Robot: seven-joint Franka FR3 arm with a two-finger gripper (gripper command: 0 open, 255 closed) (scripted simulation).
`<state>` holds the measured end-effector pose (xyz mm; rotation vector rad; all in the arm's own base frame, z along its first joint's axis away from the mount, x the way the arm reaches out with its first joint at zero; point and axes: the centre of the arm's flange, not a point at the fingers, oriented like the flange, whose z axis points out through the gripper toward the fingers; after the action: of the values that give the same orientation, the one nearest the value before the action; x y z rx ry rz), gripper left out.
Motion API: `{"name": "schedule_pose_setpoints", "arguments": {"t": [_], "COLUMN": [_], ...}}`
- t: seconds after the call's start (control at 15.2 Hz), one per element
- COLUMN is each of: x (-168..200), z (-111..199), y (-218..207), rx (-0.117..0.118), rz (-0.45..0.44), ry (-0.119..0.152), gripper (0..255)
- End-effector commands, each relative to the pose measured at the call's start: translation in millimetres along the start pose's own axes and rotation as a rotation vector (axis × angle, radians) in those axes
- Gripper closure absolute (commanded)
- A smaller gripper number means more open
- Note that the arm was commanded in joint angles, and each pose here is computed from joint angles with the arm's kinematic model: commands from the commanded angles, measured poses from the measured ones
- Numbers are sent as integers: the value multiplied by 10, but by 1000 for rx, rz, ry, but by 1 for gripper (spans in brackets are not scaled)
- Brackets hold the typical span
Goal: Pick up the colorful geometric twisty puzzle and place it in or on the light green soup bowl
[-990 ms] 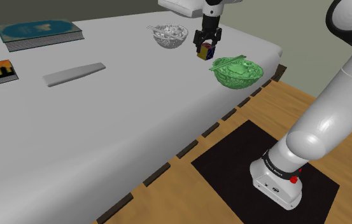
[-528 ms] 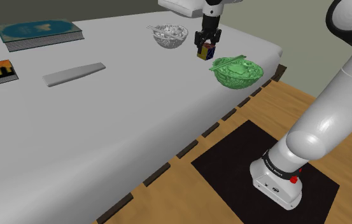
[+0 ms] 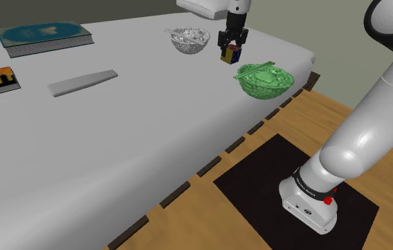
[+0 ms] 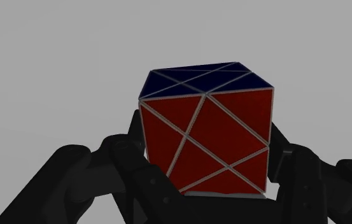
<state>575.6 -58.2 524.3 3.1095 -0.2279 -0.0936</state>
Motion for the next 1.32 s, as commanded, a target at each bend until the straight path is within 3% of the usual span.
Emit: {"name": "schedule_pose_setpoints", "arguments": {"t": [0.0, 1.25], "x": [-9, -68], "z": [-104, -1105], "y": [5, 32], "rx": [0, 0], "rz": [0, 0], "ry": [0, 0], "gripper": [255, 255]}}
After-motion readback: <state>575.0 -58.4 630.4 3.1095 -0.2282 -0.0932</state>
